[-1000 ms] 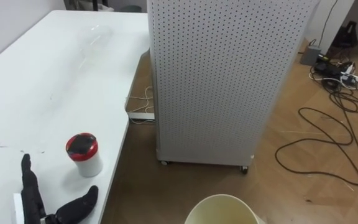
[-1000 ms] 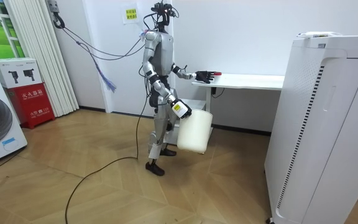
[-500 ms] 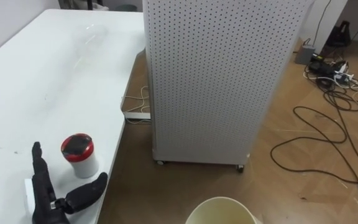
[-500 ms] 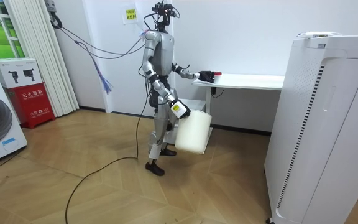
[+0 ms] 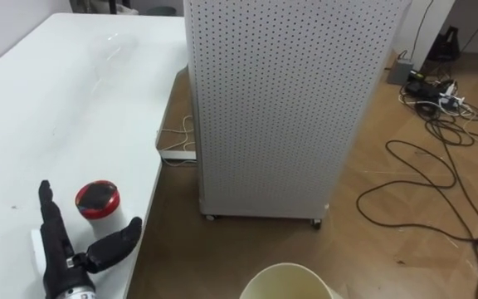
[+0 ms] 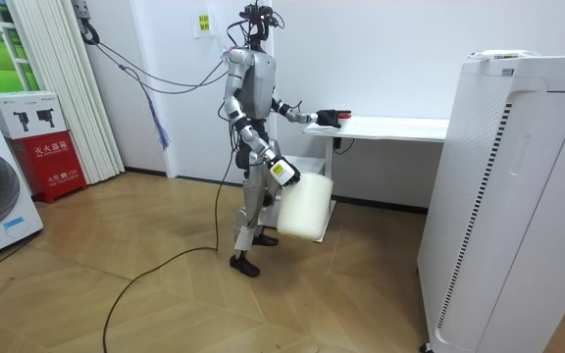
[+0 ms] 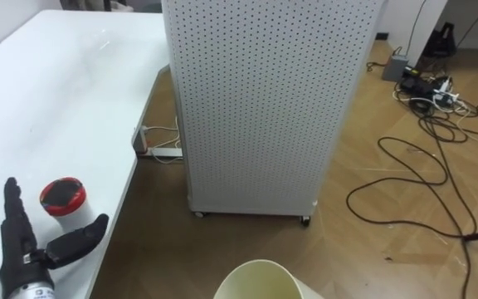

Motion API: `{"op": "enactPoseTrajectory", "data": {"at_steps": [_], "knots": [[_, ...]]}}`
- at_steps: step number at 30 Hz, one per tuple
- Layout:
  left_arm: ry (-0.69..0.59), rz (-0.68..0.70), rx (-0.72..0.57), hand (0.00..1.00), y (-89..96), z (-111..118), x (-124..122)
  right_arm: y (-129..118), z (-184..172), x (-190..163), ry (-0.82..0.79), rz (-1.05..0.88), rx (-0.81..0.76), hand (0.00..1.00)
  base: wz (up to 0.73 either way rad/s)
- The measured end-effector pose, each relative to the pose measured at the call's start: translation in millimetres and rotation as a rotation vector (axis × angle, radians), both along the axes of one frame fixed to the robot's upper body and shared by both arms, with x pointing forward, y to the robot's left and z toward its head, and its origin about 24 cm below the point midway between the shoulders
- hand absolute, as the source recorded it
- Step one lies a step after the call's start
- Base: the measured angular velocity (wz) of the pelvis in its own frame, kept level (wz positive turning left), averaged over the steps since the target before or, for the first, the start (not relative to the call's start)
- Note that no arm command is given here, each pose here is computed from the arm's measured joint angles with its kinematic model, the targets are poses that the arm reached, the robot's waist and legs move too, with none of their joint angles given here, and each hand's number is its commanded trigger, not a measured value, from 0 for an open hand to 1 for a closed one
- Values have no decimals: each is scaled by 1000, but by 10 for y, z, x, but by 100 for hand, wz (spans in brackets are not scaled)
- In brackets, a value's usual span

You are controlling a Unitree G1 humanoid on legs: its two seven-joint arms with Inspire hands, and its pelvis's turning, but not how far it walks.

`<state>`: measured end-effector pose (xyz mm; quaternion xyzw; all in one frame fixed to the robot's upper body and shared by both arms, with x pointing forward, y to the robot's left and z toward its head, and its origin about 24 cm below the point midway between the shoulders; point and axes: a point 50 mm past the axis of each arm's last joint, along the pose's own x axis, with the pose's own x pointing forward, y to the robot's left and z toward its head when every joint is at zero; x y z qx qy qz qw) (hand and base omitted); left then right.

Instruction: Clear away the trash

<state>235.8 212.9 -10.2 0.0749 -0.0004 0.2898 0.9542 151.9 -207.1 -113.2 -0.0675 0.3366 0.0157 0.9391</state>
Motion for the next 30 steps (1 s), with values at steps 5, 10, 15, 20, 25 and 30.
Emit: {"op": "enactPoseTrajectory", "data": {"at_steps": [5,10,15,20,25,30], "knots": [[-16,2,0,0,-9,36,40,-5,-19,-51,13,-4,0,100,0],[-36,12,-1,0,-15,76,65,-10,-24,-66,17,-9,-3,100,0],[-45,9,-1,100,-22,98,90,-12,-24,-65,16,-13,-8,100,-1],[-46,9,0,100,-22,98,90,5,-29,-68,18,-6,-9,100,-6],[-44,9,1,100,-22,98,90,27,-34,-72,20,2,-12,100,-3],[-41,-12,1,100,-56,92,96,63,-41,-74,23,17,-13,100,0]]}}
